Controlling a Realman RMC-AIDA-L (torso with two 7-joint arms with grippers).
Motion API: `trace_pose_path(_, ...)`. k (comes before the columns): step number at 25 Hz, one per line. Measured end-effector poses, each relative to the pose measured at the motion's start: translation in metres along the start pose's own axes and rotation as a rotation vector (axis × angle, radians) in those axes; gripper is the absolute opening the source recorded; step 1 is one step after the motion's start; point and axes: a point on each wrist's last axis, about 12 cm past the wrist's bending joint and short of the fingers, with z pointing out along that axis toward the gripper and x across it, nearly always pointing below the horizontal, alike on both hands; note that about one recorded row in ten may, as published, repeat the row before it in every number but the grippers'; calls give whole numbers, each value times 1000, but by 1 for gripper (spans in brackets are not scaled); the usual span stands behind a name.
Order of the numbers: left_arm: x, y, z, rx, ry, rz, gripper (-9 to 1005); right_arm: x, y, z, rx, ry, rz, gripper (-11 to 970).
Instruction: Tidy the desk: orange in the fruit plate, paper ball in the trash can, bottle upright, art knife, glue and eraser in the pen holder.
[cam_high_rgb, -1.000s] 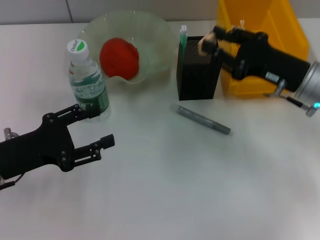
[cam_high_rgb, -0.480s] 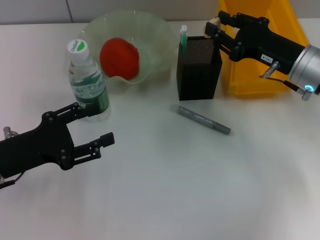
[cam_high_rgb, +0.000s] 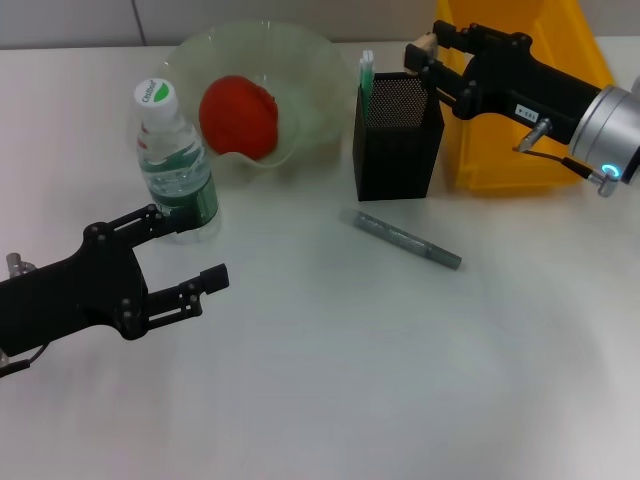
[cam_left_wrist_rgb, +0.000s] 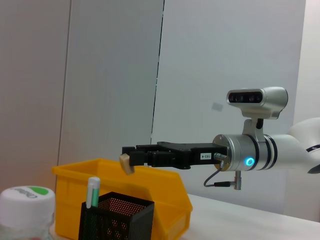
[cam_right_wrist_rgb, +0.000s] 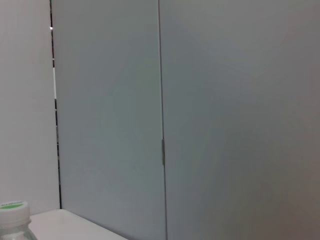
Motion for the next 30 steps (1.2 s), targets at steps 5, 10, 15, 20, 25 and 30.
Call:
trace_pose_path(5, 0, 0, 0, 1, 0, 2, 768, 0, 1, 0, -3, 1, 3, 530)
trace_pose_path(10, 0, 0, -1, 3, -2, 3, 768, 1, 1, 0, -2, 3, 8, 642)
trace_pose_path(15, -1, -1, -2, 6, -4, 3, 769, 1, 1, 0, -2, 3, 19, 723)
trace_pose_path(20, -1, 0, -2, 7, -4, 5, 769, 1, 1, 0, -4, 1, 21, 759)
trace_pose_path(25, -1, -1, -3, 7, -4, 3, 769, 1, 1, 0, -4, 0, 27, 758)
trace_pose_path(30, -1, -1, -2, 7, -4, 3, 768, 0, 1, -1, -5, -2, 27, 758)
